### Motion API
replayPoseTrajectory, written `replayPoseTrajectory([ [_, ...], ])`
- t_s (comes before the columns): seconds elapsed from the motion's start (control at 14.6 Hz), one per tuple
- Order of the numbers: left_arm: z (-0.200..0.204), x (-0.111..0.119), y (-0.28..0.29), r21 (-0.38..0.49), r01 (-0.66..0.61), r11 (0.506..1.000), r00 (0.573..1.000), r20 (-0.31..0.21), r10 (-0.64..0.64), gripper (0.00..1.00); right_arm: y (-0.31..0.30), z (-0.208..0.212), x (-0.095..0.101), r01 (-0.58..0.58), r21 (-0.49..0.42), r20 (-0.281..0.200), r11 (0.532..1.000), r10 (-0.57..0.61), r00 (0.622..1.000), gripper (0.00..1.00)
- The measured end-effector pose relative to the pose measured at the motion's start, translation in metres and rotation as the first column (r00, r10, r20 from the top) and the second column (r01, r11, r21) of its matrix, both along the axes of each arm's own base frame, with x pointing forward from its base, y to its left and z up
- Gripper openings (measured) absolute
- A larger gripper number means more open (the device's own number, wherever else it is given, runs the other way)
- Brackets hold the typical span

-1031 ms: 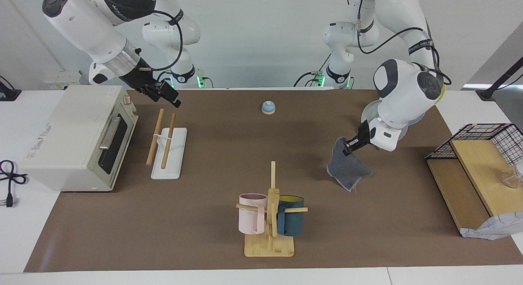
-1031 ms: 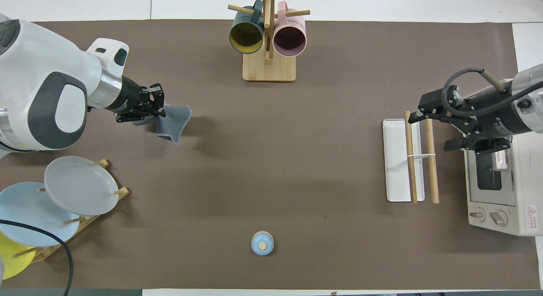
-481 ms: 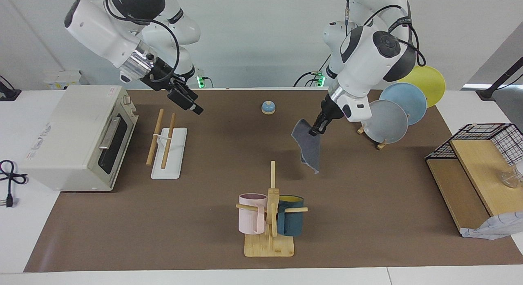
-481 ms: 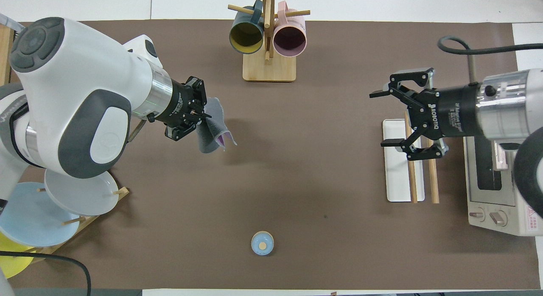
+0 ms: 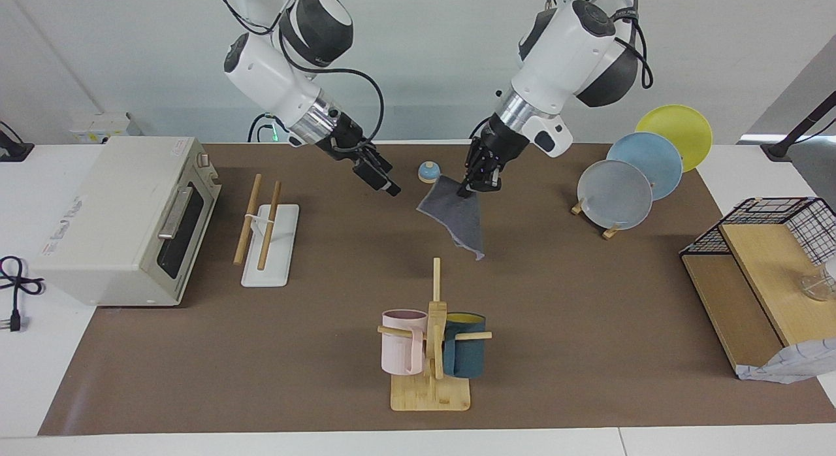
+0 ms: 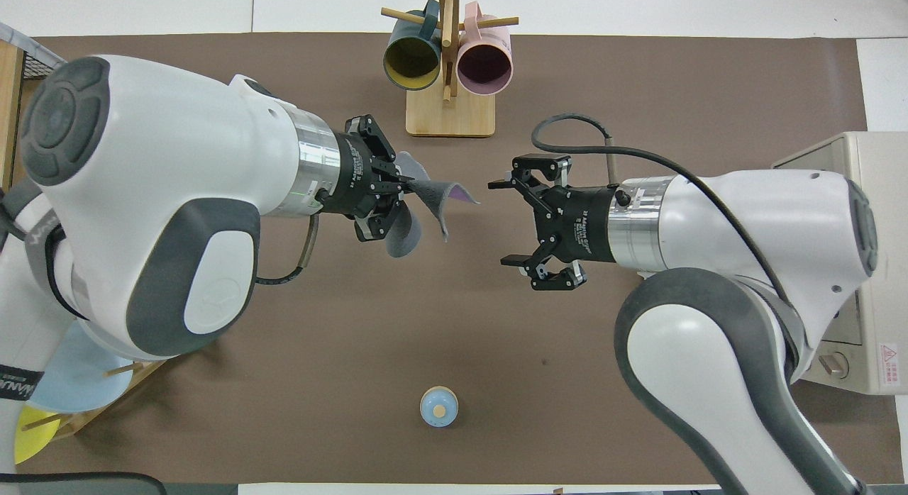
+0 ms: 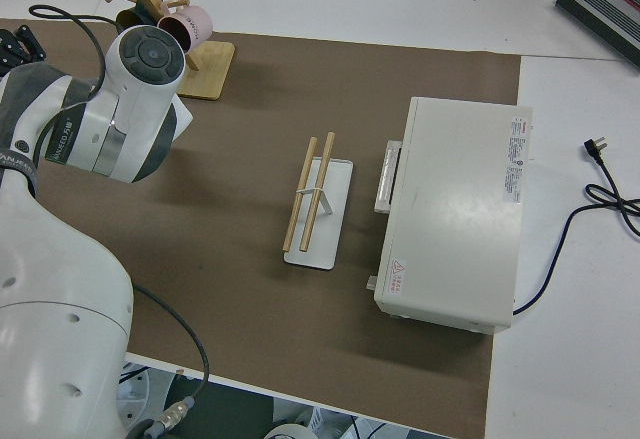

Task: Fold towel and hang on rack
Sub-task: 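Grasp the towel with the right gripper from the left gripper, then carry the towel with the right gripper while the left gripper withdraws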

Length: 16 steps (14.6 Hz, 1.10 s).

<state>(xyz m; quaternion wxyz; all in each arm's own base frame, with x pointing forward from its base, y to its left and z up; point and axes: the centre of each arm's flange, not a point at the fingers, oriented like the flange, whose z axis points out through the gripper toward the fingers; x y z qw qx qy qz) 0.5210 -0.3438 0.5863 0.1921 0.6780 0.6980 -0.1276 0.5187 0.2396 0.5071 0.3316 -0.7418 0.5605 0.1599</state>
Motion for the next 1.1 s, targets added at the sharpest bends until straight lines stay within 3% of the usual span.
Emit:
replayPoseTrajectory([
  [0.21,-0.001,-0.014,-0.026,-0.035,-0.081,0.996,0.997,-0.018,0.081,0.02,0.004,-0.007,0.001,0.019,0.009,-0.033,1.000,-0.018,0.999,1.00],
  [0.76,-0.008,-0.022,-0.033,-0.042,-0.131,0.990,0.991,-0.035,0.130,0.02,0.011,-0.008,0.011,0.016,0.008,-0.017,1.000,-0.016,1.000,0.96],
  [1.1,-0.006,-0.022,-0.033,-0.045,-0.153,0.987,0.988,-0.044,0.151,0.02,0.007,0.001,0.021,-0.007,0.010,0.024,1.000,0.006,1.000,0.40],
])
